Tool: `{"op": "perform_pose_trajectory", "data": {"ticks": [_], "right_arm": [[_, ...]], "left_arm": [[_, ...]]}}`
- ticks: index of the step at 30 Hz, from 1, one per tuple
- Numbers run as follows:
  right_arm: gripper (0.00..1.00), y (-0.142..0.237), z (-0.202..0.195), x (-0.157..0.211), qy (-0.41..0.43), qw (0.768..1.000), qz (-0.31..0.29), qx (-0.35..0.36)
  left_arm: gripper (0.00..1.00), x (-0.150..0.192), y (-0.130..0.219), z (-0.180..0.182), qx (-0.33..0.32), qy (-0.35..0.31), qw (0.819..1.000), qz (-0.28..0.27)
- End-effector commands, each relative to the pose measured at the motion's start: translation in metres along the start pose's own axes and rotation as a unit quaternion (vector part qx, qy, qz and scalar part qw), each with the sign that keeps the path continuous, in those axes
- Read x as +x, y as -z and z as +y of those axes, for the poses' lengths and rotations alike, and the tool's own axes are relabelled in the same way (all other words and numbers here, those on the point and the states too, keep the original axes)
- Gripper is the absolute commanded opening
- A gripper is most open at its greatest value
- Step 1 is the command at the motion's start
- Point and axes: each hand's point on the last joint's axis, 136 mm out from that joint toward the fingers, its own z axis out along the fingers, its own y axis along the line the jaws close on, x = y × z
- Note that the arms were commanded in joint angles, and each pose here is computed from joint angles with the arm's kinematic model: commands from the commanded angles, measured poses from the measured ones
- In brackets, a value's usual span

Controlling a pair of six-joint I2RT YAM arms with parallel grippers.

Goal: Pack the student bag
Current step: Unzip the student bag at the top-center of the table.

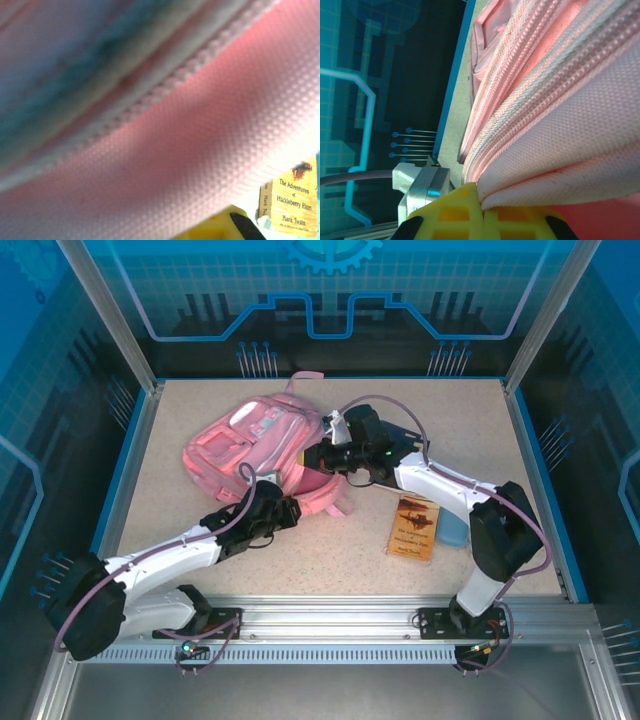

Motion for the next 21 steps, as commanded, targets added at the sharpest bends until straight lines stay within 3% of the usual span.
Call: {"op": "perform_pose_trajectory", "data": {"ticks": [1, 10, 17, 21], "right_arm": [[0.00, 0.025, 0.026, -0.007, 0.062, 0.998, -0.019, 0.013], [0.00, 0.052, -0.021, -0.037, 0.036, 0.992, -0.067, 0.096], [0.00, 0.058, -0.031, -0.041, 0.029, 0.990, -0.073, 0.115], [0.00, 0.057, -0.030, -0.039, 0.028, 0.991, -0.069, 0.111]], "left_arm": [[0.02, -0.020, 0.010, -0.001, -0.013, 0.000, 0.999, -0.042], [0.00, 0.000, 0.029, 0.048, -0.097, -0.002, 0.995, -0.025], [0.00, -0.003, 0.049, 0.100, -0.216, 0.006, 0.976, -0.016], [0.00, -0.011, 0.054, 0.124, -0.248, 0.039, 0.968, -0.010]]}}
